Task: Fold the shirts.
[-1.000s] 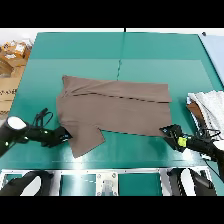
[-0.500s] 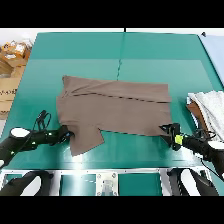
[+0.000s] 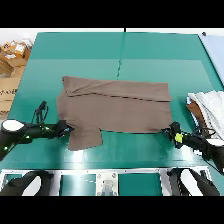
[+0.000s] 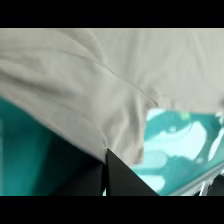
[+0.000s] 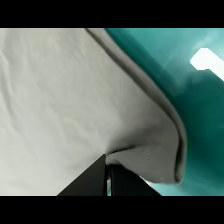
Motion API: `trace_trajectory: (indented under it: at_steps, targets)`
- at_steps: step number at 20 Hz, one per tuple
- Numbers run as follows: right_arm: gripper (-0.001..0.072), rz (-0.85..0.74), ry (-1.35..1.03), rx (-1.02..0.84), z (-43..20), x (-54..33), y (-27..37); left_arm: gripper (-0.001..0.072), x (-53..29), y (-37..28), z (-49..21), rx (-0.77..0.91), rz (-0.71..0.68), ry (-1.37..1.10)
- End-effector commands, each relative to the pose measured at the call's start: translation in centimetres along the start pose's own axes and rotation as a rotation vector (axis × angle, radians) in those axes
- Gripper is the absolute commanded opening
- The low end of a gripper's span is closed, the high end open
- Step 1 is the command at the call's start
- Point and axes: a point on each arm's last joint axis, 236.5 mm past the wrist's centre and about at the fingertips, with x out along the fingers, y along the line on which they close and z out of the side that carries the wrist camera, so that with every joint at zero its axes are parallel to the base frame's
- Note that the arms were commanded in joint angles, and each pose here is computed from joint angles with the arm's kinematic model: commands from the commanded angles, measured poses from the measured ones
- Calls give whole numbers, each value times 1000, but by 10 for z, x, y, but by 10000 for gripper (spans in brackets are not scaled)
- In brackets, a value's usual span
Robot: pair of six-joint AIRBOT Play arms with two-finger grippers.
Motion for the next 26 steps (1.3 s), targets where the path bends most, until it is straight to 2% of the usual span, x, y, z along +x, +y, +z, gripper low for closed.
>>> trace_trajectory:
  at_steps: [1,6,10,16,21,26]
  targets:
    - [13,-13,14,-135,2,-29,22,25,-34,-14,-15,60,69,36]
    - [12,-167,-97,-287,32,-95,45,25,-86,-70,-2,147,30,-90]
    - [12,-108,-107,-275,38,-97,66,24,-92,-78,16,142,20,-166]
    - [13,-24,-111,-312,69,-56,116,25,-59,-75,76,106,-63,-196]
    - [13,-42,-58,-323,104,-5,149,25,-36,-62,149,113,-30,-207]
    - [14,-53,-17,-267,130,65,157,28,36,-39,184,106,22,-150]
